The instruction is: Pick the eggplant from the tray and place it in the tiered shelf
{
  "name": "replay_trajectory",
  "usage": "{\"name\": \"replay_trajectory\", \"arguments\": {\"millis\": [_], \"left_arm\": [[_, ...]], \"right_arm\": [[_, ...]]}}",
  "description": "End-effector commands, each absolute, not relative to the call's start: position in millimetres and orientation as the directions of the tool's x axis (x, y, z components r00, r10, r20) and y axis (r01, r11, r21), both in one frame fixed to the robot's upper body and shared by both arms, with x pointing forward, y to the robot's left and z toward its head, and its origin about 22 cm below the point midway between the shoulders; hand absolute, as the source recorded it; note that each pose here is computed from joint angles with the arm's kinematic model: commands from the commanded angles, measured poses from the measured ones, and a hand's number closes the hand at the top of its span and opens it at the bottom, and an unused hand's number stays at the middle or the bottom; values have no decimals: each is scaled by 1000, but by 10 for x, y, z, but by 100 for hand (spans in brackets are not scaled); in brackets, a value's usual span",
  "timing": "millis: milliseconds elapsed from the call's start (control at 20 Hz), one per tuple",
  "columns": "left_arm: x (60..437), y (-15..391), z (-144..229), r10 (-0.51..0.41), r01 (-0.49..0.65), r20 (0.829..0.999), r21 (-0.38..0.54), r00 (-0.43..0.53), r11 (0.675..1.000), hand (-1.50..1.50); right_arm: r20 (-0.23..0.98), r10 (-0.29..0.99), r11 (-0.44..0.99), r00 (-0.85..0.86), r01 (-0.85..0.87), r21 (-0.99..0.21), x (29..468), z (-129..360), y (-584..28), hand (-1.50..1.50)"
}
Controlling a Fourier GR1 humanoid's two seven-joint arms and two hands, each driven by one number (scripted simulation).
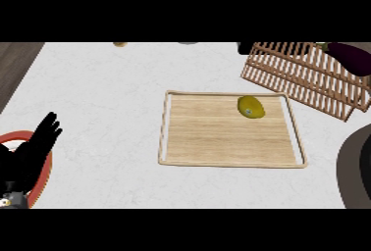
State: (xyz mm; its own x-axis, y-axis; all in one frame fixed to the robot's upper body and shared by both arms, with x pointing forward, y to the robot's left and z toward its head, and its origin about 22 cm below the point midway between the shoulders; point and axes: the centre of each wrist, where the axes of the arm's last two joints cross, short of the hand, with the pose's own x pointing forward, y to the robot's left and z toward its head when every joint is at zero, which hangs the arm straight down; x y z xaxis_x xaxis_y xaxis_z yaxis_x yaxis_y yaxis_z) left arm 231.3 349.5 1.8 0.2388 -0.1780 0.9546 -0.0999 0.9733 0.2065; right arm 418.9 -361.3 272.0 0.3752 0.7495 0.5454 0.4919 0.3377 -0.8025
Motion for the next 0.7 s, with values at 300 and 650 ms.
{"name": "replay_trajectory", "arguments": {"millis": [300, 650], "left_arm": [[2334, 3535, 138, -201, -109, 950, 232, 237, 967, 0], [2193, 3631, -8, -164, -143, 956, 203, 243, 969, 0]], "right_arm": [[810, 540, 602, 229, 566, -562, 4084, 3007, -3756, -150], [880, 468, 660, 80, 631, -408, 3578, 3322, -4159, -150]]}}
